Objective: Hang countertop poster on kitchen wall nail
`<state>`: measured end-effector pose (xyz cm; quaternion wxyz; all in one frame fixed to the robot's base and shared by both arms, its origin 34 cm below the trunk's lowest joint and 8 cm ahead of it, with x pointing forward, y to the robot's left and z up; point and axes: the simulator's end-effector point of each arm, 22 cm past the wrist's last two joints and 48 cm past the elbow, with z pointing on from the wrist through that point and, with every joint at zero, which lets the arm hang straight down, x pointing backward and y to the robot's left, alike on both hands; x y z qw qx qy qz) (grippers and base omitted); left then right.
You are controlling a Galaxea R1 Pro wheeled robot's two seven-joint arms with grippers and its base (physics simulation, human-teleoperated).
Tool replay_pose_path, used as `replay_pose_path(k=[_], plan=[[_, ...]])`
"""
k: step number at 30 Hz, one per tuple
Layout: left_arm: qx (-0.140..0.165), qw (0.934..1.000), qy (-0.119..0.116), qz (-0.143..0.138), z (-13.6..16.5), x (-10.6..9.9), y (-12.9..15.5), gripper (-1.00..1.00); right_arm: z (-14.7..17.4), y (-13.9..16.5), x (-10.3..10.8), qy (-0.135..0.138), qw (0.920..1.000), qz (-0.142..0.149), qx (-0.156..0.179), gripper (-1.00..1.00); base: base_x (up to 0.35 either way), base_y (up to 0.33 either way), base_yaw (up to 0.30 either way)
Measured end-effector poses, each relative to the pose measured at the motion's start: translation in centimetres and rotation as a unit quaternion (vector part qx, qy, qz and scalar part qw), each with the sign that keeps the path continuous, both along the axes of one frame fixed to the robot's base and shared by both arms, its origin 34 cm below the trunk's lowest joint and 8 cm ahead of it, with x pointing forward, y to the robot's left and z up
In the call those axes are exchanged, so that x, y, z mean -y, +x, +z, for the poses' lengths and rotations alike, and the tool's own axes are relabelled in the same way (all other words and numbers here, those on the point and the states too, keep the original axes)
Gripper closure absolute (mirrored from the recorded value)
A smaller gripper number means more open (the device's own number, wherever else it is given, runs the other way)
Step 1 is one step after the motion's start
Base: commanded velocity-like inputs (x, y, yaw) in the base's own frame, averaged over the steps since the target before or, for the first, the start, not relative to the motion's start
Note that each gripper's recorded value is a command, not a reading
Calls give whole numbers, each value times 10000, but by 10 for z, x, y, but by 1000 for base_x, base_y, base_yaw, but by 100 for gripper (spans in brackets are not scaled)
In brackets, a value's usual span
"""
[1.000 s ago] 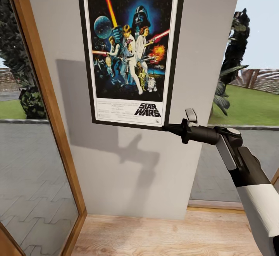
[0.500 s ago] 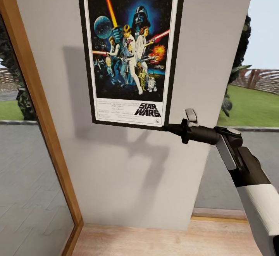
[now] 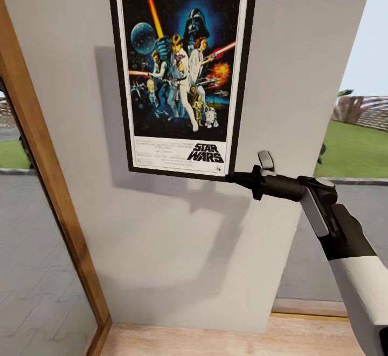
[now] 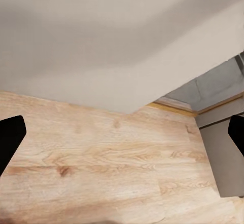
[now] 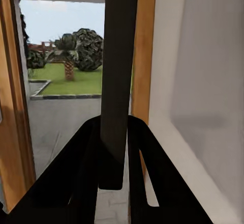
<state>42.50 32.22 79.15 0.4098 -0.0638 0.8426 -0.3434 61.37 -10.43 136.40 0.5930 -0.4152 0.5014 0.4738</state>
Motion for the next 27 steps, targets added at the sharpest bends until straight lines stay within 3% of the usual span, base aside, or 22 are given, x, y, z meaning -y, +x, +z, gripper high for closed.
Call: replay_pose_path(k=[6, 17, 27], plan=[[-2, 10000, -2, 0, 0, 0, 0, -100, 0, 0, 0, 1, 10000, 0, -2, 100, 42, 0, 0], [1, 10000, 0, -1, 0, 0, 0, -100, 0, 0, 0, 0, 10000, -3, -3, 100, 283, 0, 0], [-1, 10000, -1, 2, 0, 0, 0, -100, 0, 0, 0, 1, 10000, -3, -7, 100, 19, 0, 0]])
